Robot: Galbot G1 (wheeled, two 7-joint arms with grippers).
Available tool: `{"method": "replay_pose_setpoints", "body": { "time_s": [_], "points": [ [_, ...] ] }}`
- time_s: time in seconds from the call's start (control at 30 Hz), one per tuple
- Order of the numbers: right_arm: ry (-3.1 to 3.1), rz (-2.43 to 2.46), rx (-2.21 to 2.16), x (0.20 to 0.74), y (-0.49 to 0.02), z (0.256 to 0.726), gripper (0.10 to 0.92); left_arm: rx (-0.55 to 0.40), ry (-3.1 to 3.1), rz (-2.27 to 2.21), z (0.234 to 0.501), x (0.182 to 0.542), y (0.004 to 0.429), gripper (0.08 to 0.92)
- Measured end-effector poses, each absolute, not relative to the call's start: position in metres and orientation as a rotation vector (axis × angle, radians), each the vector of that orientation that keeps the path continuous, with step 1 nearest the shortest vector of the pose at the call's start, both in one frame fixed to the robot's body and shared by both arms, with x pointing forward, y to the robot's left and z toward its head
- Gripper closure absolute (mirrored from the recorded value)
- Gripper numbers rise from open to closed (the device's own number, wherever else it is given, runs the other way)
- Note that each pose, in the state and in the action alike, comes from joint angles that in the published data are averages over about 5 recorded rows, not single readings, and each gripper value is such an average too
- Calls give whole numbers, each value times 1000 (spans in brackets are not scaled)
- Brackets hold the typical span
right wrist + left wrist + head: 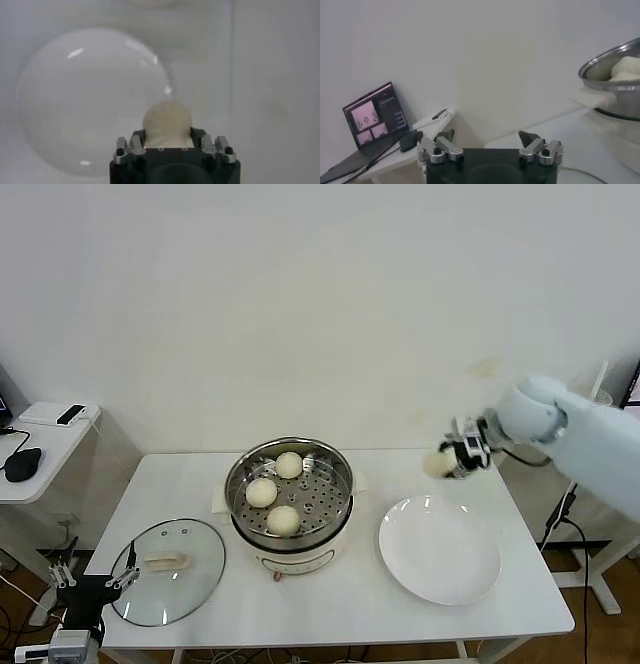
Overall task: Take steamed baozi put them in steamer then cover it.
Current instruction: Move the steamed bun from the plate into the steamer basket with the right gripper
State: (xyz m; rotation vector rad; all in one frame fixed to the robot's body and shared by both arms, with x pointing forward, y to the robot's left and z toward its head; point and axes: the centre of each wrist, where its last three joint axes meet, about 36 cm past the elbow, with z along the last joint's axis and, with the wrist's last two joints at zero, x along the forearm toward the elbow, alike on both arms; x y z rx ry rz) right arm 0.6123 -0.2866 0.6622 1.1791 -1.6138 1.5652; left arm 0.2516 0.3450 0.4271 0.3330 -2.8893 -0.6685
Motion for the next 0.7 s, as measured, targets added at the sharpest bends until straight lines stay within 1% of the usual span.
{"method": "replay_pose_setpoints", "body": {
  "time_s": [0.17, 0.3, 0.5, 0.7],
  "points": [
    [-1648, 1579, 1244, 620, -232, 691, 438, 337, -2891, -664, 426, 254, 346, 177],
    [-1665, 1564, 1303, 625, -185, 700, 437, 345, -2890, -661, 426, 254, 348, 177],
    [-1652, 1518, 1372, 629, -120, 690, 437, 357, -2881, -659, 426, 253, 352, 177],
    [-1618, 1484, 1393, 629, -76, 666, 435, 370, -2877, -654, 425, 251, 355, 177]
  ]
}}
